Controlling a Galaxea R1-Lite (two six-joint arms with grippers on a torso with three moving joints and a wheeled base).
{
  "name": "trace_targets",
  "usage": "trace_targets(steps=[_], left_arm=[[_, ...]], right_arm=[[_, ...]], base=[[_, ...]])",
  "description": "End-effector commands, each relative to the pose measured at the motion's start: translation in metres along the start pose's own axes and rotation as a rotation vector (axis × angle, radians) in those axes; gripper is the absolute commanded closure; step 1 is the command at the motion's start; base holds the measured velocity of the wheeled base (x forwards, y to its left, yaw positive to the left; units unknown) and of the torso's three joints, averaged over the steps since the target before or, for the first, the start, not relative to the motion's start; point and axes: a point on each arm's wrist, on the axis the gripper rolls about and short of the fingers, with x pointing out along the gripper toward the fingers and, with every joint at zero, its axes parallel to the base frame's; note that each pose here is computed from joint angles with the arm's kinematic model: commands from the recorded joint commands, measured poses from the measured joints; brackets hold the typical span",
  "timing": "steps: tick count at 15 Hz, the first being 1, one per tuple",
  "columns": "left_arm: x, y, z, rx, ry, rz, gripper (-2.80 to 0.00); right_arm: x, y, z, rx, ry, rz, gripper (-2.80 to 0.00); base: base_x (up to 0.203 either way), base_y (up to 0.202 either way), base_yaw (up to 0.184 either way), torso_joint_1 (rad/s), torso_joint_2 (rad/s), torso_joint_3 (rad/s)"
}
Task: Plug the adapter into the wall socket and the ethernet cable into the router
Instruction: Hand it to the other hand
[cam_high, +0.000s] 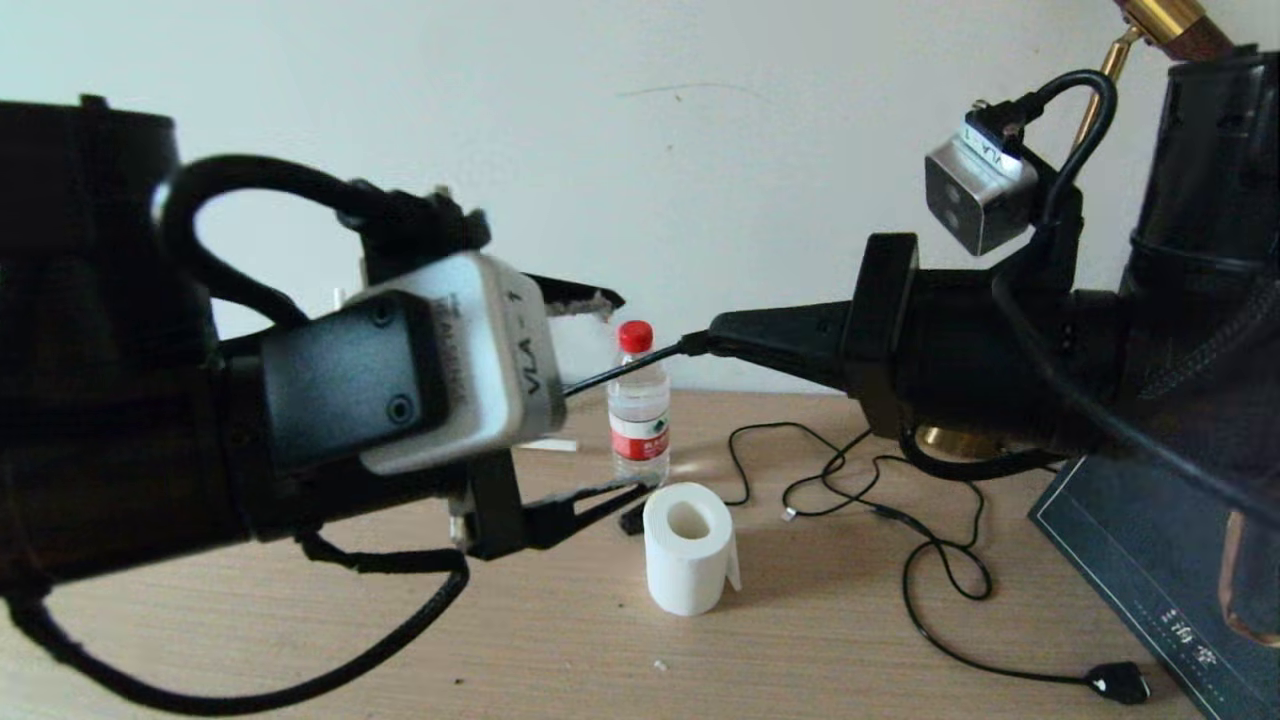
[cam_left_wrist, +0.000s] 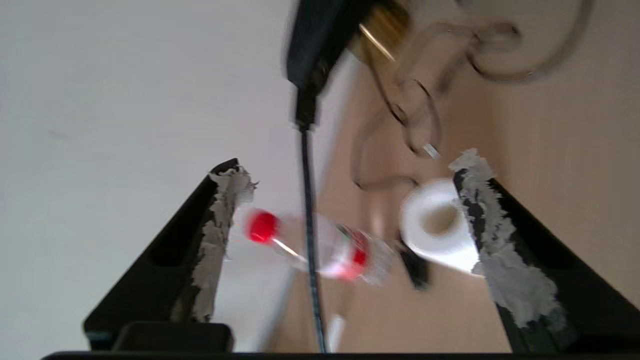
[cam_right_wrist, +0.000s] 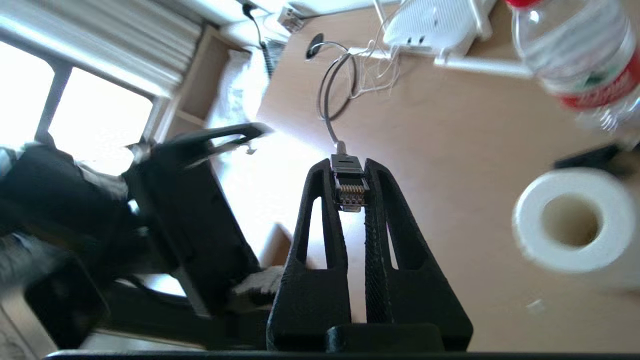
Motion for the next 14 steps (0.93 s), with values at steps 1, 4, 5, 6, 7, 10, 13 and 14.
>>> trace_targets(steps=[1,4,5,6,7,10,13,14], left_arm=[[-0.004,0.006,0.005,0.023,-0.074,0.056,-2.8],[0.0,0.015,0.009,0.052,-0.166,0.127,-2.8],[0.0,0.014,0.009,0.066,-0.191,0.134,-2.8],[0.0,0.013,0.009,0.095,-0.207,0.137,-2.8],[0.0,0.012,0.008,0.138,-0.215,0.132,-2.8],[-0.001,0.014,0.0,0.256,-0.239,0.12,-2.8],[-0.002,0.016,-0.003,0.296,-0.249,0.115,-2.8],[-0.002,0.016,-0.003,0.299,-0.254,0.121,-2.8]], right_arm=[[-0.005,0.008,0.014,0.119,0.002,0.029,0.0],[-0.012,0.014,0.034,0.251,0.029,0.056,0.0],[-0.015,0.017,0.04,0.286,0.043,0.067,0.0],[-0.018,0.018,0.045,0.32,0.056,0.072,0.0],[-0.021,0.021,0.05,0.35,0.075,0.068,0.0],[-0.017,0.022,0.056,0.421,0.125,0.021,0.0],[-0.011,0.019,0.055,0.468,0.181,0.022,0.0],[-0.006,0.017,0.054,0.493,0.2,0.019,0.0]], base=[[0.0,0.0,0.0,0.0,0.0,0.0],[0.0,0.0,0.0,0.0,0.0,0.0],[0.0,0.0,0.0,0.0,0.0,0.0],[0.0,0.0,0.0,0.0,0.0,0.0],[0.0,0.0,0.0,0.0,0.0,0.0],[0.0,0.0,0.0,0.0,0.0,0.0],[0.0,0.0,0.0,0.0,0.0,0.0],[0.0,0.0,0.0,0.0,0.0,0.0]])
